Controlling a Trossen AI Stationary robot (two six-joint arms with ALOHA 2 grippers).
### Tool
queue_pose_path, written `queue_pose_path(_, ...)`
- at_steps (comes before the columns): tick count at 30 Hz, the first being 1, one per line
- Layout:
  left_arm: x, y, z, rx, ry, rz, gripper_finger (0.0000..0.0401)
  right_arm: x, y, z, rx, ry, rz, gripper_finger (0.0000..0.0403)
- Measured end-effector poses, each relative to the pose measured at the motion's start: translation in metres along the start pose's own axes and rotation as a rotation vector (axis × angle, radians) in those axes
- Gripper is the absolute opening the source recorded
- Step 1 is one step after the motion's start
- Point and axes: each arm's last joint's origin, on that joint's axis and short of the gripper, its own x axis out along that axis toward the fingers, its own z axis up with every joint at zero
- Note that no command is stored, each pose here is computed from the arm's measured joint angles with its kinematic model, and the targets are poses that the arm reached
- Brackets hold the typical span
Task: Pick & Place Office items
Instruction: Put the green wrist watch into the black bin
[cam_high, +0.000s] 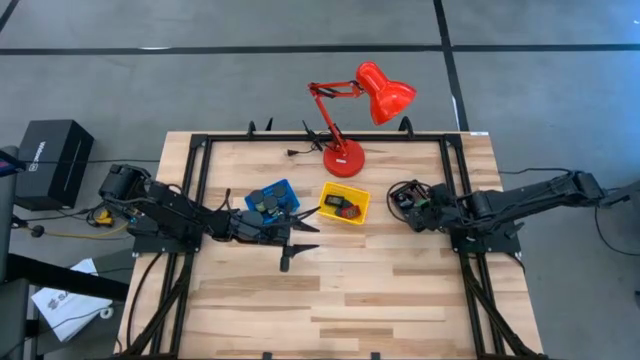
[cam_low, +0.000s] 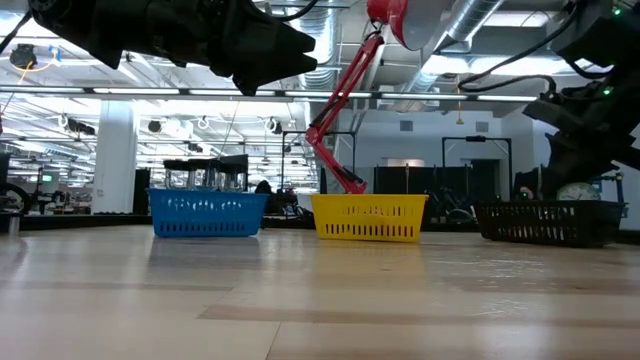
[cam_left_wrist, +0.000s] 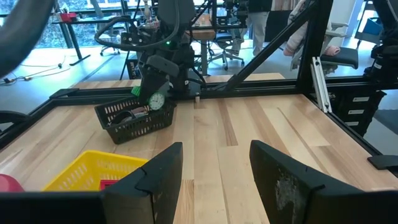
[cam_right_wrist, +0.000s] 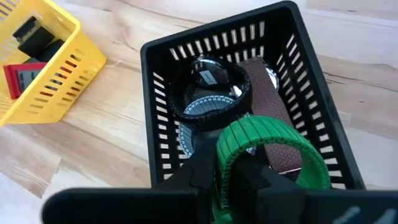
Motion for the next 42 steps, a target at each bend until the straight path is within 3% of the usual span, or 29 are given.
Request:
queue_pose_path(12, 0.0, 0.0, 0.0, 0.0, 0.0, 0.0, 0.0181, -0.001, 0.0, -0.001, -0.002, 0.026, 0.005, 0.0107)
queue_pose_path(17, 0.0, 0.0, 0.0, 0.0, 0.0, -0.001, 0.0181, -0.009, 0.006, 0.006, -0.073, 0.02, 0.041, 0.0126)
queue_pose_path(24, 0.0, 0.0, 0.0, 0.0, 0.0, -0.001, 0.0181, -0.018, 0.008, 0.013, -0.201, -0.017, 0.084, 0.0119)
queue_pose_path(42, 0.0, 0.0, 0.0, 0.0, 0.0, 0.0, 0.0181, 0.011, 0.014, 0.005, -0.294, 0.039, -0.192, 0.0082)
